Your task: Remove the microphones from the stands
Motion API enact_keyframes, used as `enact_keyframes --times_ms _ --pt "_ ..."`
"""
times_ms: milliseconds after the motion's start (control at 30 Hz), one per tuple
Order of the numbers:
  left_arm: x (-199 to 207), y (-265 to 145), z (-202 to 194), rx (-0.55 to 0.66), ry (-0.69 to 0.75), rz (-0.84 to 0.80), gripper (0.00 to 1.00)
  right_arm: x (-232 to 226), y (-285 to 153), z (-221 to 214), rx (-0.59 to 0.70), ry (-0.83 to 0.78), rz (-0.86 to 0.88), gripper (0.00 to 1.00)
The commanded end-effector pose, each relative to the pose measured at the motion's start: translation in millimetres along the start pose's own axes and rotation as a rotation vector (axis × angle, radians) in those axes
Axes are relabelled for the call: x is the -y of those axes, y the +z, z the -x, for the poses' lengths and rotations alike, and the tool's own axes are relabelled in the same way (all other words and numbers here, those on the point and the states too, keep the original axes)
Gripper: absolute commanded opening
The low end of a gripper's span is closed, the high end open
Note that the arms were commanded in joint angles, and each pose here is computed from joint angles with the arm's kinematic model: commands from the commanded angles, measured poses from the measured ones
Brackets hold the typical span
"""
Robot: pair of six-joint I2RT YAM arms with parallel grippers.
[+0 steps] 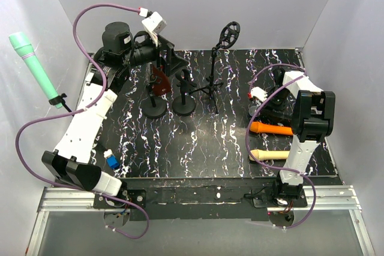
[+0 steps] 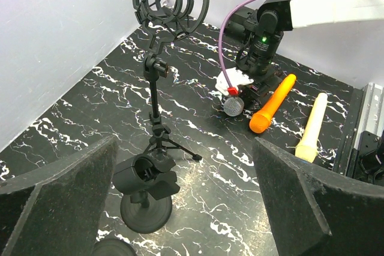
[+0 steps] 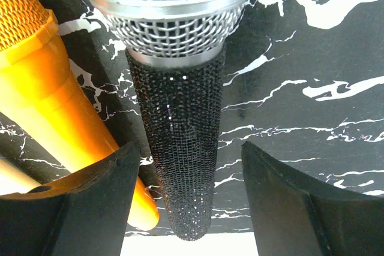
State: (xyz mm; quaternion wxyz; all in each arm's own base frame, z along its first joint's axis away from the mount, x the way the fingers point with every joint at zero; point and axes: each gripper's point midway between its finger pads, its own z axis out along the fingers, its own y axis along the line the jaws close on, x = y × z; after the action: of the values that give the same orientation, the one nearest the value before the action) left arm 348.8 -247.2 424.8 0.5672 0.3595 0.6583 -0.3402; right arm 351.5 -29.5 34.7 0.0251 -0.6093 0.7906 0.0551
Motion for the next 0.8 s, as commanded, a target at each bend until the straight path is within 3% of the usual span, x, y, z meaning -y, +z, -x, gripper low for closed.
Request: enact_keyframes --times_ms 0,300,533,667,767 --pt "7 -4 11 0.018 0.026 -0.014 0.94 -12 -4 4 0.021 0.032 0.029 0.76" --pt "9 -6 11 0.026 0.03 -0.015 0.94 -15 -13 6 0.033 0.044 0.026 0.76" --pt "9 -5 10 0.029 0.03 -0.017 0.94 -19 -54 12 0.064 0.031 -0.059 0.76" --pt "8 -4 6 0.026 0.024 -0.017 0.94 -28 -85 23 0.126 0.041 -0.102 0.76" --pt "6 0 0 0.014 0.036 -0.025 0.94 -23 -107 43 0.243 0.11 -0.173 0.76"
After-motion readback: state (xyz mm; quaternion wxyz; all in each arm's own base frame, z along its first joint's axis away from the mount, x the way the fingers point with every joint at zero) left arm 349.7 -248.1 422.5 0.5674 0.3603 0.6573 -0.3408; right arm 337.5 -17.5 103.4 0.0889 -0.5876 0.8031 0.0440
